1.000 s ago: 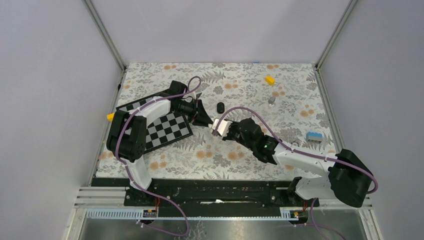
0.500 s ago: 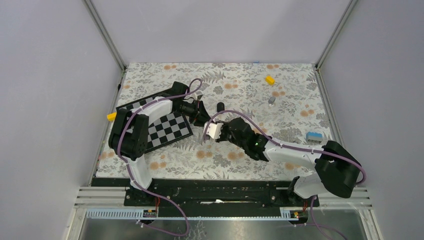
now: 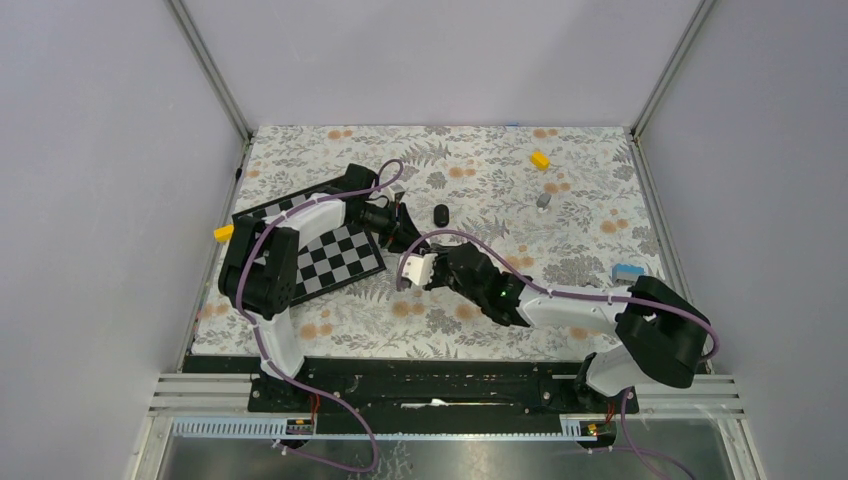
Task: Insert the wireless bluetooth earbuds into the charging case
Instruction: Insert the left earbud into the left side groove of the charging case.
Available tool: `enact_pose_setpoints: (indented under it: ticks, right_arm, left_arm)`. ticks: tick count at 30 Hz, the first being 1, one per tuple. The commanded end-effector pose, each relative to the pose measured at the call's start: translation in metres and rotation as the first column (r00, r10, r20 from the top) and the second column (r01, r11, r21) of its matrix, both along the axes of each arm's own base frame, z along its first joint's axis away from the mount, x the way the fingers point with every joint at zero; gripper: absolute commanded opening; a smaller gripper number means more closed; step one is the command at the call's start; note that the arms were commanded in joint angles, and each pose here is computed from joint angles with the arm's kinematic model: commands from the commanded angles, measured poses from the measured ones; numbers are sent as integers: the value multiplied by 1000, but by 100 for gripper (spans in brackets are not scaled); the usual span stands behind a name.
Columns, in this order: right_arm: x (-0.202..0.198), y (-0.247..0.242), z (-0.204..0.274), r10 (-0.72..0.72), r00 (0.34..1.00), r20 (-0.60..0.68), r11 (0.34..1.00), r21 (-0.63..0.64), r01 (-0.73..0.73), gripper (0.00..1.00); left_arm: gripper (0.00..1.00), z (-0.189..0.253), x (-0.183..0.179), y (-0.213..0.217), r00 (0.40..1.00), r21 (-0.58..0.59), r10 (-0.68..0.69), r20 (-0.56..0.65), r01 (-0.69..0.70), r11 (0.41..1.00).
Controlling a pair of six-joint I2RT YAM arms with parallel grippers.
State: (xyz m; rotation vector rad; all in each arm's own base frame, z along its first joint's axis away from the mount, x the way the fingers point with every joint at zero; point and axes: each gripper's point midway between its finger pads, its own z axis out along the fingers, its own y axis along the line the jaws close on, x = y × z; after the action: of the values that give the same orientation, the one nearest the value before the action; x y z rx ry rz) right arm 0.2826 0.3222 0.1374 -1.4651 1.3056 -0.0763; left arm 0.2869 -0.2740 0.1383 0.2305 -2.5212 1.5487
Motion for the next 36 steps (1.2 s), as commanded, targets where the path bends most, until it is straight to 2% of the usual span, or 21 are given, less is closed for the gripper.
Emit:
enact_pose_setpoints:
  ticks: [1, 17, 28, 36]
  right_arm:
    - [3, 12, 15, 2, 998, 65, 1000, 16, -3, 7]
    - [-13, 11, 4, 22, 998, 67, 1000, -6, -21, 7]
    - [-20, 6, 6, -2, 999, 47, 999, 54, 0, 7]
    - [-22, 6, 1, 2, 1000, 30, 999, 51, -4, 9]
  left_arm:
    - [0, 14, 7, -6, 1000, -49, -14, 25, 15, 999]
    - [0, 19, 11, -9, 1000, -70, 0, 25, 1, 998]
    - [0, 15, 14, -10, 999, -82, 34, 8, -33, 996]
    - [0, 19, 16, -12, 999, -103, 42, 13, -40, 994]
